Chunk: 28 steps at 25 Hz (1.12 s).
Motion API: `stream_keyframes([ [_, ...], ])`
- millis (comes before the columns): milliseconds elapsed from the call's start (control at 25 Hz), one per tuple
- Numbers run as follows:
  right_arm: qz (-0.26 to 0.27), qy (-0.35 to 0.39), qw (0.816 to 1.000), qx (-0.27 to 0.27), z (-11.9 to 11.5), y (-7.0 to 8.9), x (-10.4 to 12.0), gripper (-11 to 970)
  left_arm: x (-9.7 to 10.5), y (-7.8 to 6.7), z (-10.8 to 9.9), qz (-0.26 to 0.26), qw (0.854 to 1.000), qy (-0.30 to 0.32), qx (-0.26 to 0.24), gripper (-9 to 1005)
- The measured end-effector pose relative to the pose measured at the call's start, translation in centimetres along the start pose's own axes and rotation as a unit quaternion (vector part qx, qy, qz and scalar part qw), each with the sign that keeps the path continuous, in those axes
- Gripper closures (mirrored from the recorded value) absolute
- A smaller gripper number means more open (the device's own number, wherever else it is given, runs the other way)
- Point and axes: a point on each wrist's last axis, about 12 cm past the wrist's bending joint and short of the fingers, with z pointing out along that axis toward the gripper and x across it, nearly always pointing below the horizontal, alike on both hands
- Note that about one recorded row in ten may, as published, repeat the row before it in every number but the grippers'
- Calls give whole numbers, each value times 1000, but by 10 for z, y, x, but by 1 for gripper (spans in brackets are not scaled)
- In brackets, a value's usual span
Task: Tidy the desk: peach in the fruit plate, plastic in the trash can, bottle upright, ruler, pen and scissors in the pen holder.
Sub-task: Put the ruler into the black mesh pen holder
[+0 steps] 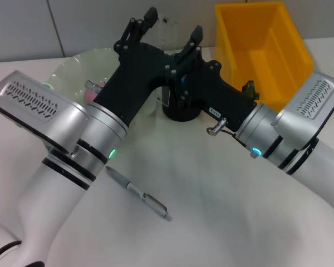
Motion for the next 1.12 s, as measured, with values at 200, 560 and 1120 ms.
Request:
stream_keyframes([
  [200, 0, -1, 1000, 0, 0, 0, 0, 951, 0, 1, -1, -10, 1000, -1, -3, 190],
  [560, -3, -47, 998, 34, -8, -13, -11, 948, 0, 15, -28, -75, 997, -34, -12, 133],
  [1120, 0, -23, 997, 72, 5, -42, -17, 944, 11, 20, -55, -122, 990, 21, 72, 132],
])
